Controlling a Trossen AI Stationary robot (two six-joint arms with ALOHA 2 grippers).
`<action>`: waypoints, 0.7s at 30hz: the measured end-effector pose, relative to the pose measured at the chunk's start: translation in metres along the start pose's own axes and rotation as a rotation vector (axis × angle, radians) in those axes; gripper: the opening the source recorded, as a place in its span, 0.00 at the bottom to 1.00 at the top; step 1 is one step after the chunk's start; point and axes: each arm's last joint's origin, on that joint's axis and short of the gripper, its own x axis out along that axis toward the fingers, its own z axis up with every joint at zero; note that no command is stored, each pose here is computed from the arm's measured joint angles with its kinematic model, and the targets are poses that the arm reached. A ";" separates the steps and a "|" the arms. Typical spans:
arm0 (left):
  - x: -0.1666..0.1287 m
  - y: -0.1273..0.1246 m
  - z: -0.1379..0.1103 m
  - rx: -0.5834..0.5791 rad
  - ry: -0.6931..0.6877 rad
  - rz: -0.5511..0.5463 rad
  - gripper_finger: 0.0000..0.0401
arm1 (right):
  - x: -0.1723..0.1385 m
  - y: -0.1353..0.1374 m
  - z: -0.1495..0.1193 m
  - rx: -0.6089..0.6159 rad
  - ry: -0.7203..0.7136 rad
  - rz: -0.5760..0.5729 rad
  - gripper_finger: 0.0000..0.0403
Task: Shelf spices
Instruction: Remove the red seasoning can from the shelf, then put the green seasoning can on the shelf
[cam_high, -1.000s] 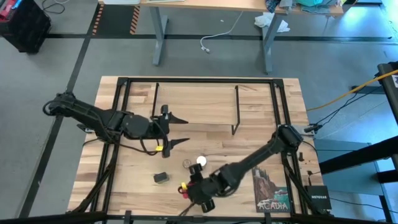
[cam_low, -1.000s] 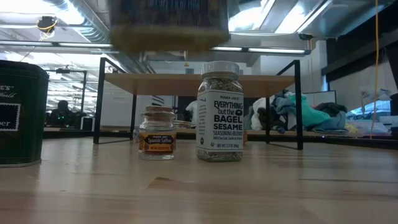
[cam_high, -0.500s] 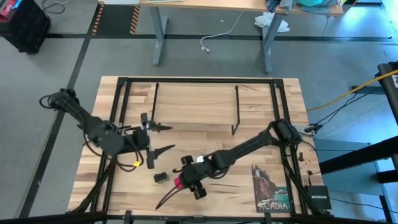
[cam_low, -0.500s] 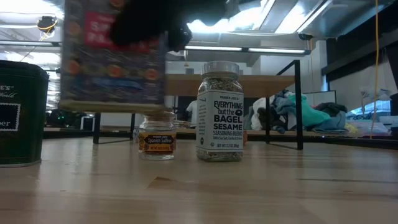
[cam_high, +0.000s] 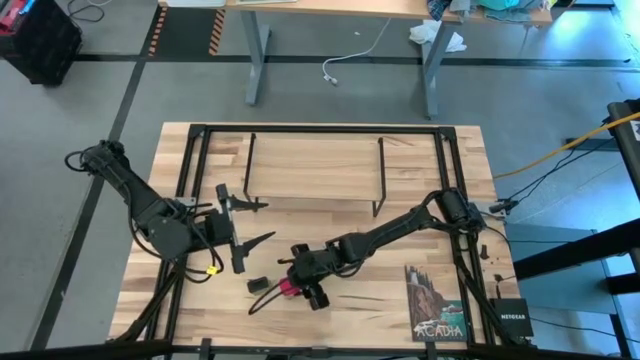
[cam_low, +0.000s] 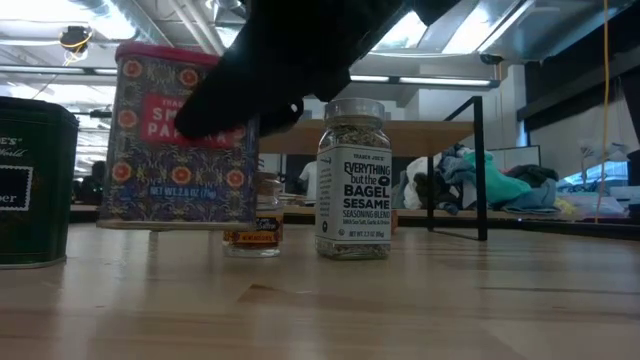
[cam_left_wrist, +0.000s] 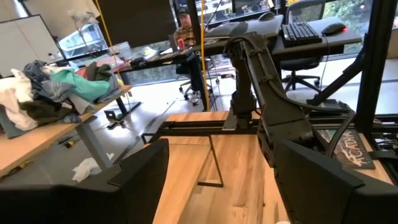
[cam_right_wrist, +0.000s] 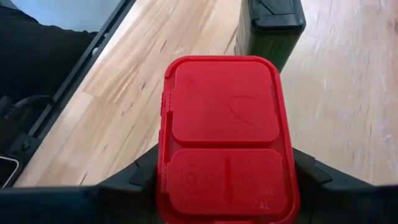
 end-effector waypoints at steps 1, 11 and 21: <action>0.000 0.000 0.000 0.002 0.000 0.001 0.70 | 0.000 0.000 0.000 0.002 -0.002 0.000 0.53; 0.004 0.003 0.000 0.033 0.003 0.020 0.70 | -0.004 0.001 0.012 0.029 -0.038 -0.013 0.63; 0.006 0.004 0.000 0.050 0.006 0.030 0.70 | -0.005 0.001 0.016 0.039 -0.055 -0.029 0.64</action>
